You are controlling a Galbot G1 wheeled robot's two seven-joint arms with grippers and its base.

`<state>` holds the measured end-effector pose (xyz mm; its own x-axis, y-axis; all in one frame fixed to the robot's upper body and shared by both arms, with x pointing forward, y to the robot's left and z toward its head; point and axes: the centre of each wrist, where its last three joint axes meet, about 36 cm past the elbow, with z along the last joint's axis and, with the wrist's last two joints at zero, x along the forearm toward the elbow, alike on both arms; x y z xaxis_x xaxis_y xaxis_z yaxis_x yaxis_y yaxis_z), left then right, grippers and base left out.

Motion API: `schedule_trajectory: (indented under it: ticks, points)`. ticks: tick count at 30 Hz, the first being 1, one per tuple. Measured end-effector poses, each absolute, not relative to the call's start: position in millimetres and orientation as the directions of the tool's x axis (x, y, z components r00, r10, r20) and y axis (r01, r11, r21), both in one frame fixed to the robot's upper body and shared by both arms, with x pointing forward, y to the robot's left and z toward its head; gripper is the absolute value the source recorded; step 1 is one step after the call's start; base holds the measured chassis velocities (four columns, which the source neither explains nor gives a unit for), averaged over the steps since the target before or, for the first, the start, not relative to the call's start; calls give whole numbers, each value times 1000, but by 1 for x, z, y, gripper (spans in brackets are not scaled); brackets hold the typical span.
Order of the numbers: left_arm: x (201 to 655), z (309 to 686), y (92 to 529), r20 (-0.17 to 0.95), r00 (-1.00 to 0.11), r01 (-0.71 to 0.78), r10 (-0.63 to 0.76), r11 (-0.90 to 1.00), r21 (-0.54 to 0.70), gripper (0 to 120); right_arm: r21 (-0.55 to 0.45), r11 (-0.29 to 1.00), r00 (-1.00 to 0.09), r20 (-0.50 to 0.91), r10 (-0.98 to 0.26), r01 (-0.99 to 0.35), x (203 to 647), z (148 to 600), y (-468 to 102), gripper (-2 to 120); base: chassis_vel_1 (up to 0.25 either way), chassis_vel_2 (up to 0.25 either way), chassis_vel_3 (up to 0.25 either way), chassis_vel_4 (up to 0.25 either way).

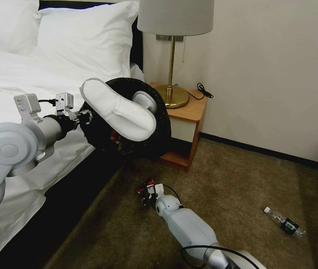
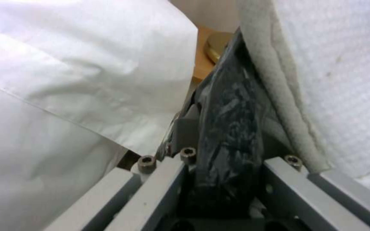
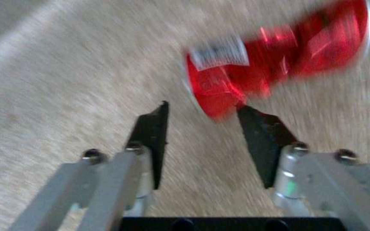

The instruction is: Pick up the trash bin, then pick up the garbage on the floor and place it into the trash bin.

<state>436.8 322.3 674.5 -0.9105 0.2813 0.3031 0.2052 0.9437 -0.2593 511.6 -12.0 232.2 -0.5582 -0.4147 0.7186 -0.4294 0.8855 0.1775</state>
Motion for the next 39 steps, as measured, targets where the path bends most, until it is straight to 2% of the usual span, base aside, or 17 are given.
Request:
schedule_trajectory:
  ticks: [1,3,4,6,7,10,13,15,24,29,39]
  points:
    - [437,675,322,303,-910,205,281,944,-259,2,178,886,-558,719,-415,-429,512,232,-12,45,0,0,0,0]
    - [437,675,323,302,-910,207,283,943,-260,2,137,872,-584,693,-424,-470,511,240,-6,55,0,0,0,0]
    - [437,675,323,302,-910,207,283,943,-260,2,137,872,-584,693,-424,-470,511,240,-6,55,0,0,0,0]
    - [437,676,322,300,-910,211,287,942,-260,2,70,856,-618,662,-424,-512,513,243,-3,69,0,0,0,0]
    - [437,676,322,300,-910,211,287,942,-260,2,70,856,-618,662,-424,-512,513,243,-3,69,0,0,0,0]
    - [437,678,322,298,-910,214,288,942,-259,2,-1,846,-641,654,-403,-533,517,234,-11,82,0,0,0,0]
    - [437,678,322,298,-910,214,288,942,-258,2,-34,838,-646,654,-393,-545,519,228,-16,87,0,0,0,0]
    - [437,679,322,297,-909,217,291,941,-258,2,-61,825,-649,651,-393,-562,521,221,-22,96,0,0,0,0]
    - [435,680,321,291,-910,224,296,940,-256,2,-88,810,-652,646,-396,-579,523,215,-28,98,0,0,0,0]
    - [434,682,320,288,-911,226,296,941,-252,2,-90,812,-651,652,-389,-576,523,212,-30,90,0,0,0,0]
    - [432,682,320,286,-911,226,296,941,-252,2,-105,809,-648,661,-378,-579,521,203,-37,88,0,0,0,0]
